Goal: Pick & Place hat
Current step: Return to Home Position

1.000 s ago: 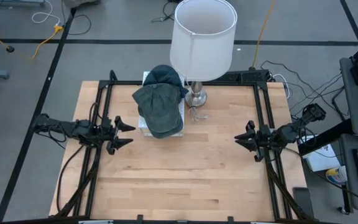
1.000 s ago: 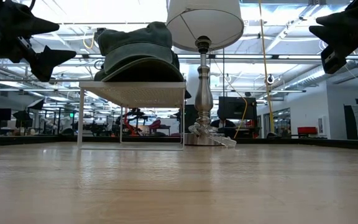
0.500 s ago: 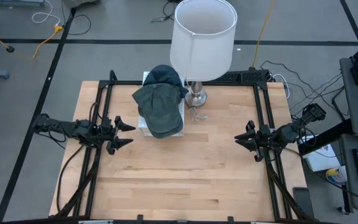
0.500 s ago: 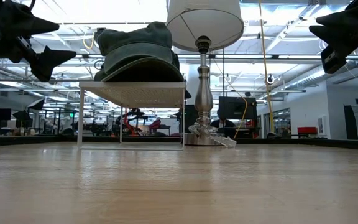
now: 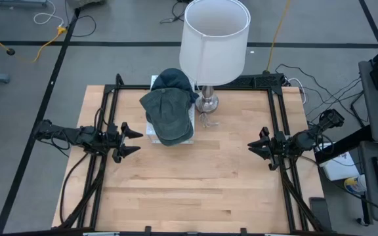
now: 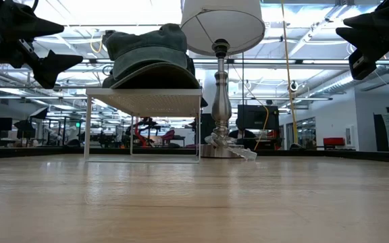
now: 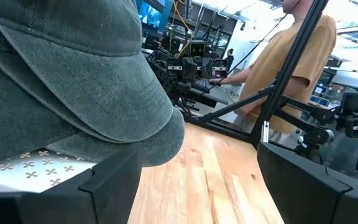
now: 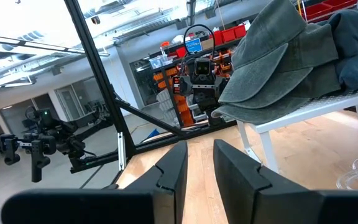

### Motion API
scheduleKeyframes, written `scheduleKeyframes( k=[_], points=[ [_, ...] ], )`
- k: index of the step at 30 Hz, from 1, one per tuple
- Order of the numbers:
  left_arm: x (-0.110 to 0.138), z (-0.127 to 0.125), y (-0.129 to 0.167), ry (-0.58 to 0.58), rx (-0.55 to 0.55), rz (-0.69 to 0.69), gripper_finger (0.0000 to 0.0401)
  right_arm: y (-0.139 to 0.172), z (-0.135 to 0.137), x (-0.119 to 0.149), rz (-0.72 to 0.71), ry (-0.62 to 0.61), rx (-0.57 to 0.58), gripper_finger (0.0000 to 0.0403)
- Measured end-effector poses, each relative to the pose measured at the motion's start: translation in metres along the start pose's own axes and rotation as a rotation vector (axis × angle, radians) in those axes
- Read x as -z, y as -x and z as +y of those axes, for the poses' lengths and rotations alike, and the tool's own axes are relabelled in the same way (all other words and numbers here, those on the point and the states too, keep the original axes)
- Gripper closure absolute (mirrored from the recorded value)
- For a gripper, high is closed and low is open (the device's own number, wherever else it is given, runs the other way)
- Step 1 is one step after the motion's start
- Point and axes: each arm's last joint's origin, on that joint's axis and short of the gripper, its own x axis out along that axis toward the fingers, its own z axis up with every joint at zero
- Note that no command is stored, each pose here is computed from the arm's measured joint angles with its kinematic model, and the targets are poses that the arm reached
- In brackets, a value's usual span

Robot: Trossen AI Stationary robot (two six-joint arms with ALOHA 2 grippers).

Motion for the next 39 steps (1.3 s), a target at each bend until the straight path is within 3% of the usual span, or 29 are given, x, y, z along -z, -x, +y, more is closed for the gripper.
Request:
scheduleKeyframes(
  k=[16,30,39],
  points=[
    [0.0,0.0,0.0,0.0,0.0,0.0,0.0098,0.0,0.0,0.0,0.0,0.0,0.0,0.0332],
    [0.0,0.0,0.0,-0.001,0.0,0.0,0.0076,0.0,0.0,0.0,0.0,0.0,0.0,0.0332],
    [0.0,0.0,0.0,-0.001,0.0,0.0,0.0088,0.0,0.0,0.0,0.0,0.0,0.0,0.0332]
  ],
)
